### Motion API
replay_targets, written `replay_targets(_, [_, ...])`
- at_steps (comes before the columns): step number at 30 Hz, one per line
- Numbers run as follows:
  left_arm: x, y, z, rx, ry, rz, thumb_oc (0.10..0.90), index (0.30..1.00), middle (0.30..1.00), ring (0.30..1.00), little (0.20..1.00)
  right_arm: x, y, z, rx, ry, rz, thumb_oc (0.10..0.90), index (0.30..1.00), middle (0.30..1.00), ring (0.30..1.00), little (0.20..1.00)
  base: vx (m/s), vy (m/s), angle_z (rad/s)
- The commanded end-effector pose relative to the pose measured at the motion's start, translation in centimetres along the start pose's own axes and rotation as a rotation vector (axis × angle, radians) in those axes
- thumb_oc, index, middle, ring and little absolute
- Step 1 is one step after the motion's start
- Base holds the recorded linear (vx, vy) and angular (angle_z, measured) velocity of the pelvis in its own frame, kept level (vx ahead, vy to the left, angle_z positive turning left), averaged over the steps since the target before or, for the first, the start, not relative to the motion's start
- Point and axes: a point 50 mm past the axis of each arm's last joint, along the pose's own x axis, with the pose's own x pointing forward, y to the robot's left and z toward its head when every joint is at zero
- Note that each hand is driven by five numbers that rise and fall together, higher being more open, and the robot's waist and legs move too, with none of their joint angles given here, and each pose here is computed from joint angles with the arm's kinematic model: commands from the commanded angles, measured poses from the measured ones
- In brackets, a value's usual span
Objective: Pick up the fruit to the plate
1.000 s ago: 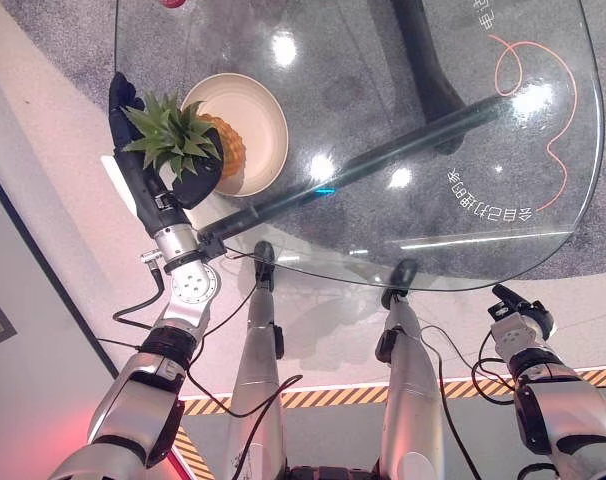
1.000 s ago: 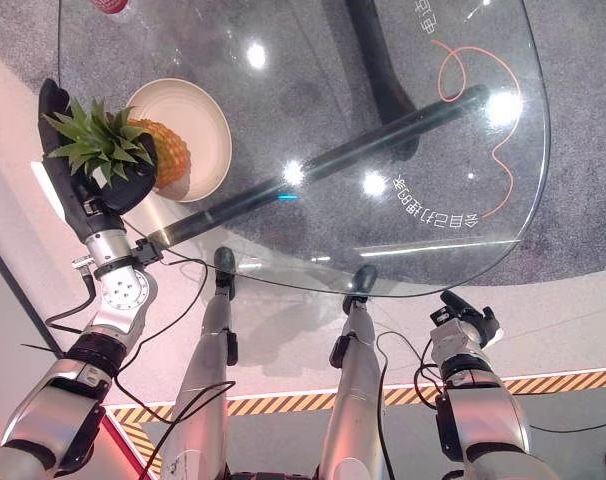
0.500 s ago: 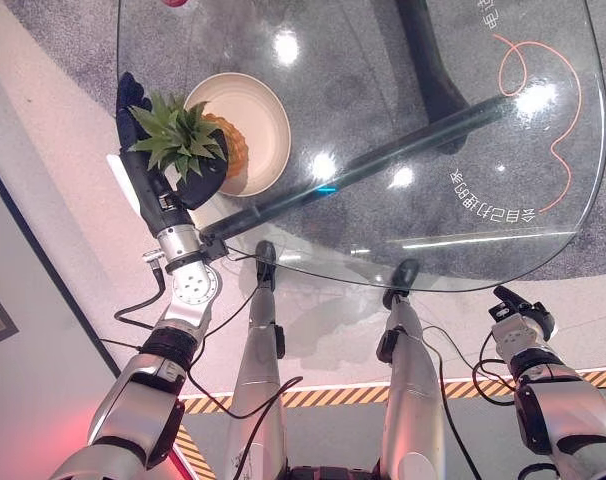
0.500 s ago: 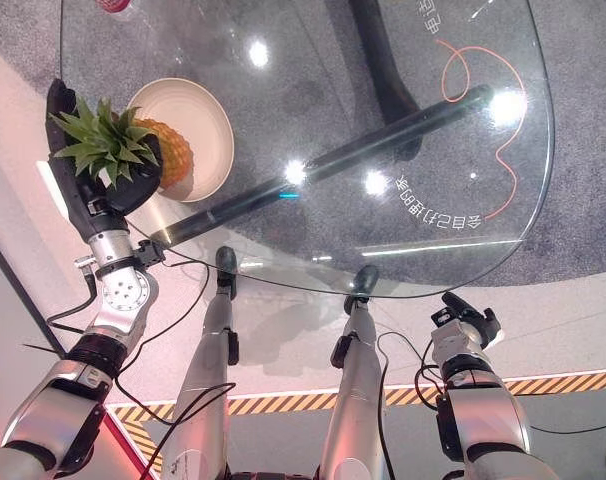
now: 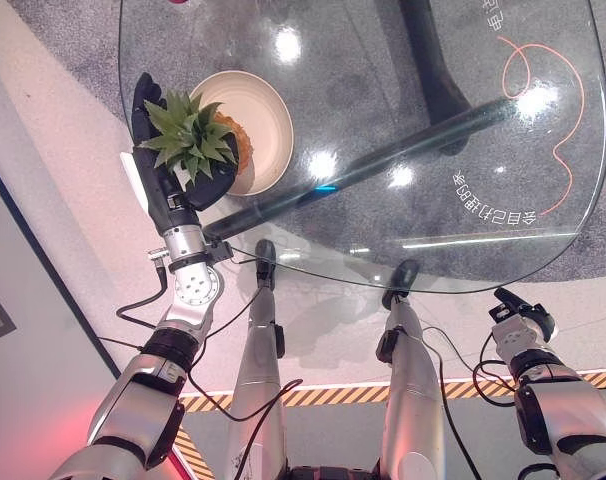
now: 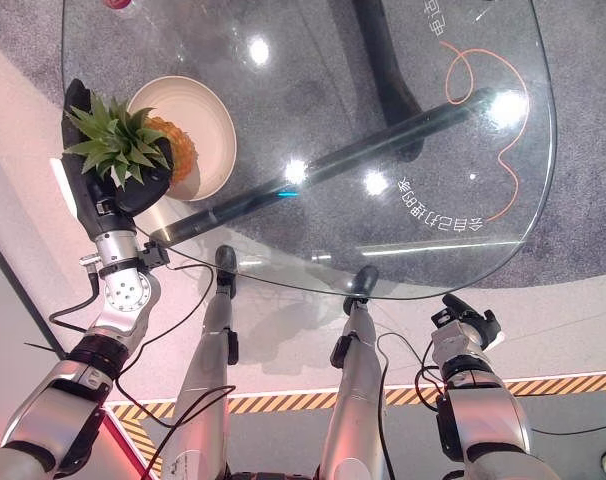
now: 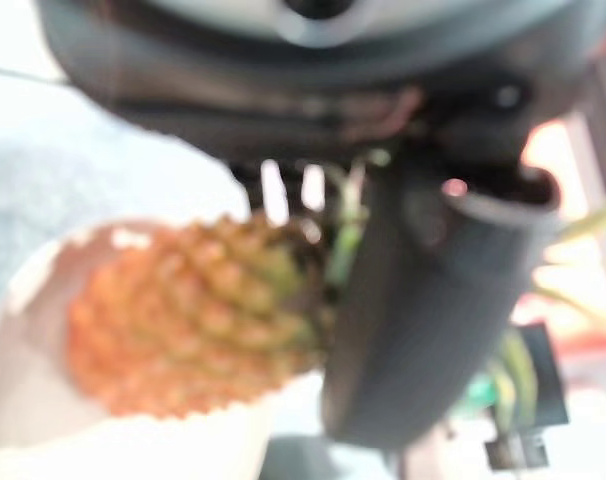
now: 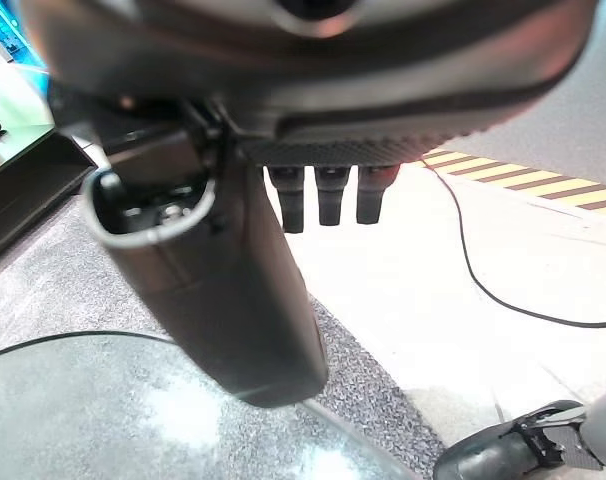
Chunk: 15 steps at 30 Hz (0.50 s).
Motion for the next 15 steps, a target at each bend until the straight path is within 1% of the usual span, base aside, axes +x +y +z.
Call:
replay_targets(1, [1.82,-0.58,2.86,-0.112,-0.160,-0.009,0.800,0.900,0.900,0.900,0.900,0.87,-2.21,2.98,0.012,-0.119,-0.059,0.800,0.900,0.900,0.900,0.900,0.00,0.000,0.00])
replay_targets(15, [1.23,-0.34,2.36,-0.076,-0.132,-0.034,0.800,0.900,0.900,0.900,0.900,0.86,-2.26,2.99,0.024,-0.117,-0.066,0.800,0.900,0.900,0.900,0.900,0.00,0.000,0.00])
